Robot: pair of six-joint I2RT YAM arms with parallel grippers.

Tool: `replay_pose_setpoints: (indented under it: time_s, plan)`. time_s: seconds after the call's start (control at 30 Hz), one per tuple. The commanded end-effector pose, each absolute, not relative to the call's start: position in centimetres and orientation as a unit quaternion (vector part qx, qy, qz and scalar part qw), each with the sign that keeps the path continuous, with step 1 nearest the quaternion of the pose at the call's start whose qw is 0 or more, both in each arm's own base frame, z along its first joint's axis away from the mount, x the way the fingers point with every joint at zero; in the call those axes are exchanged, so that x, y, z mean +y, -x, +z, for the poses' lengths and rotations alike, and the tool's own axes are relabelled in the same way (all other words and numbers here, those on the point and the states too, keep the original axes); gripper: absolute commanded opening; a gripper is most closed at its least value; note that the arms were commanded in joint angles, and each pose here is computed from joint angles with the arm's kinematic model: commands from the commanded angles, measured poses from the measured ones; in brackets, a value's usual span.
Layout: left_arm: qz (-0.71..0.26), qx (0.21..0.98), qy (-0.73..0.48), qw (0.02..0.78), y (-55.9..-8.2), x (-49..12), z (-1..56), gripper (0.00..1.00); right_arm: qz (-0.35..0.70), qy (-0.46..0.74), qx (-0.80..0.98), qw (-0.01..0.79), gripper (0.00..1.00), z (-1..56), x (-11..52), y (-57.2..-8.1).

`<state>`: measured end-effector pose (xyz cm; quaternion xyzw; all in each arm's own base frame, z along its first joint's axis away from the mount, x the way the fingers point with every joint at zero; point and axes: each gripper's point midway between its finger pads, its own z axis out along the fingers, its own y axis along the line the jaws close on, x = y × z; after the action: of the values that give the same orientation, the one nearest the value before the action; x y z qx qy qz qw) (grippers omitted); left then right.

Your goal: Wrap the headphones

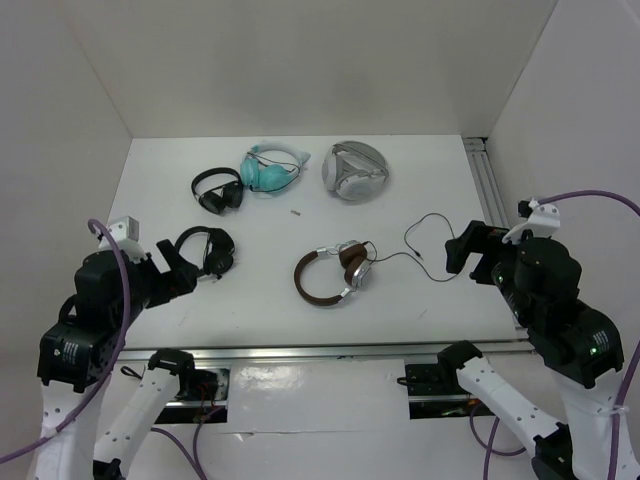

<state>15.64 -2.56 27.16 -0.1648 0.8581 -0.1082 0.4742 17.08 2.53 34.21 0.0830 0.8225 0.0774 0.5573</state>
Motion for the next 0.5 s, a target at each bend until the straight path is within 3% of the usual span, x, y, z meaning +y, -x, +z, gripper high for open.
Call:
replay_pose_setpoints:
  time_s: [0.0,0.3,0.47]
  plan:
    - [-0.126,0.866,0.150,0.461,-16.4,-3.6,26.7,1.00,0.092,-0.091,0.802,0.583,1.00,36.0,2.2,-16.3]
    - [-0.267,0.884,0.144,0.356,-20.4,-11.5,20.9,1.00,0.101,-0.063,0.818,0.562,1.00,34.7,3.5,-17.1]
    - [-0.235,0.907,0.155,0.312,-22.0,-15.7,16.9,0.99,0.094,-0.054,0.830,0.547,1.00,33.7,4.0,-17.9]
